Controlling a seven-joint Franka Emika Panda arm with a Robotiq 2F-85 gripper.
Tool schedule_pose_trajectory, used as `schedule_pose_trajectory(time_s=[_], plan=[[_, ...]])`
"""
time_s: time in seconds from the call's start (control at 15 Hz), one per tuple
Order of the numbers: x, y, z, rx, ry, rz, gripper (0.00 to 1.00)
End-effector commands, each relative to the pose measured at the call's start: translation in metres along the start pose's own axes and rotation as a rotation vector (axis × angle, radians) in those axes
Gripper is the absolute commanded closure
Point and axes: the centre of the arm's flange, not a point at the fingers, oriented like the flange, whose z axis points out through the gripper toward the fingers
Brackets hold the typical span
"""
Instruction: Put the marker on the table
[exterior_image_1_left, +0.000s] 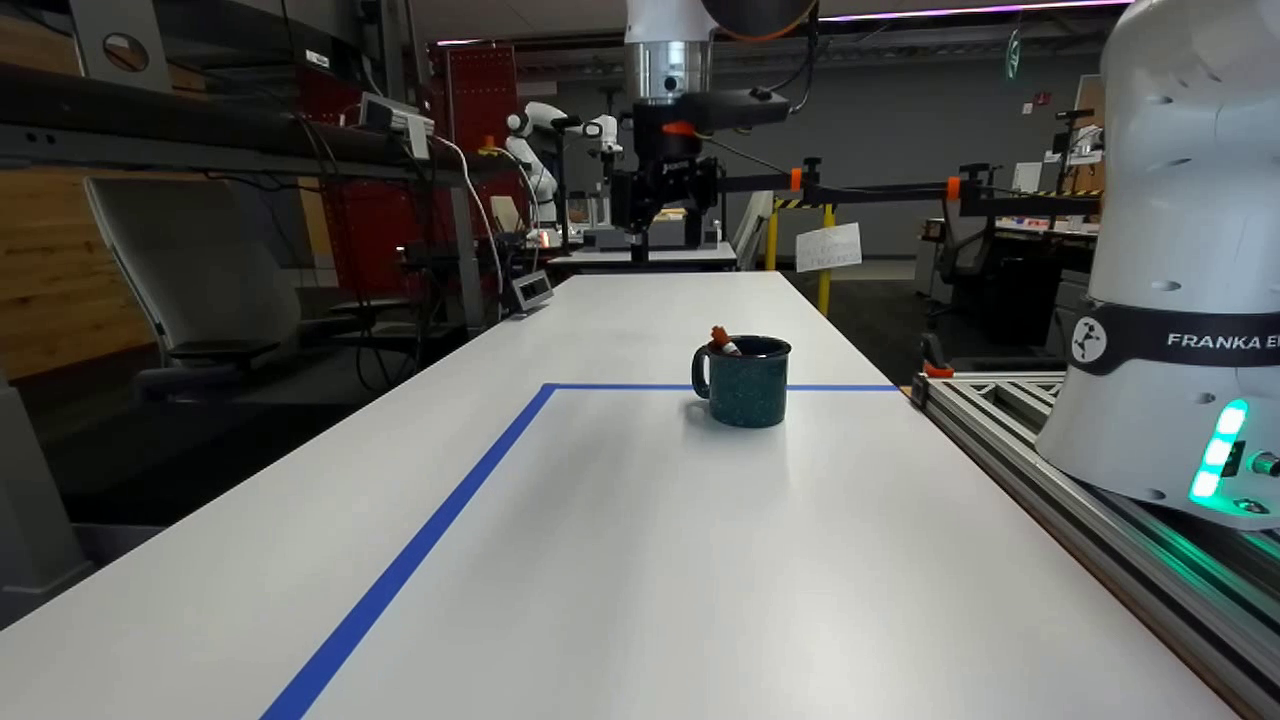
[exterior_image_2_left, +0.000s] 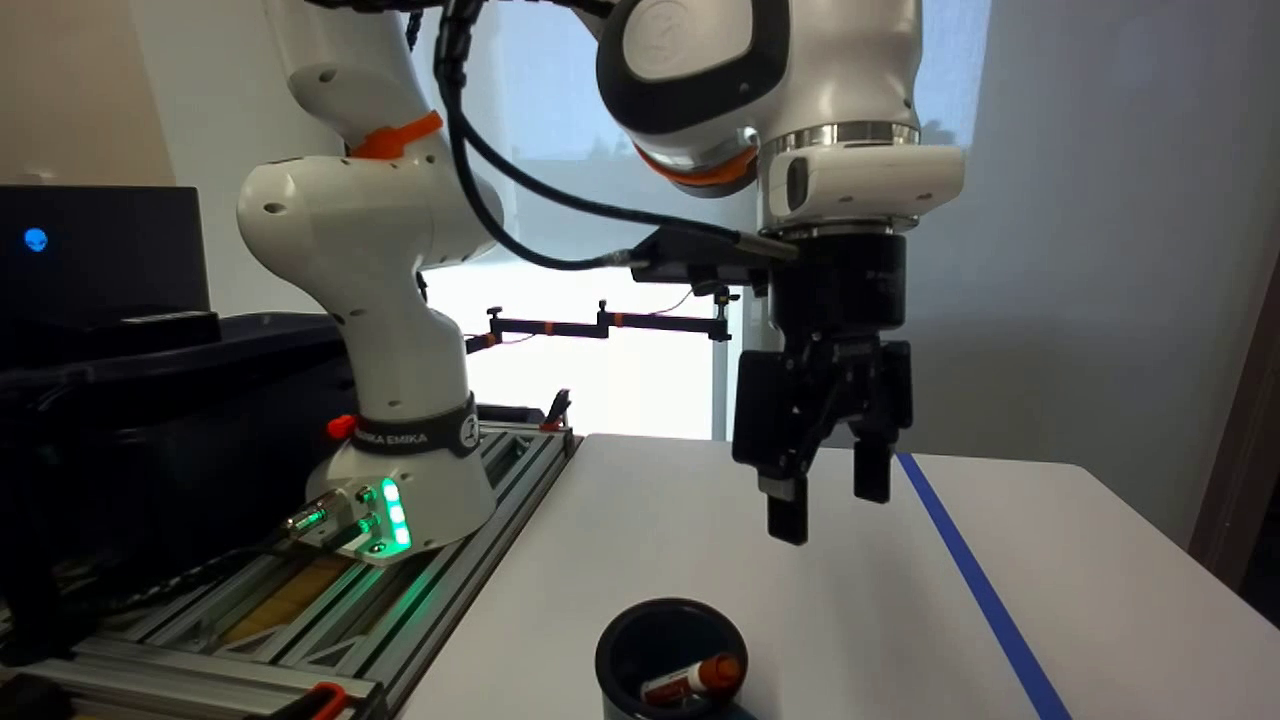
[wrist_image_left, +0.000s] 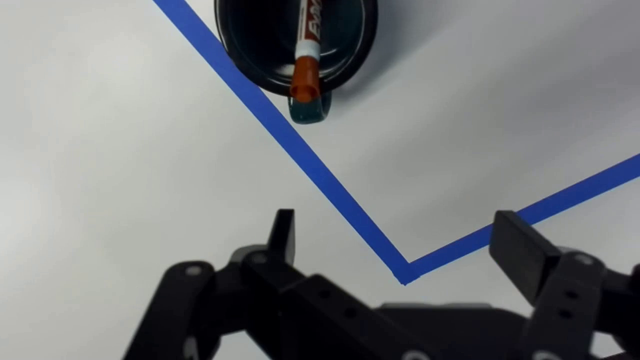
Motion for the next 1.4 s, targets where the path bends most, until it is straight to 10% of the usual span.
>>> schedule_pose_trajectory(time_s=[0.0, 1.33], plan=[[0.000, 0.000, 0.005, 0.007, 0.003, 0.007, 0.00], [-0.044, 0.071, 0.057, 0.072, 0.050, -0.197, 0.00]])
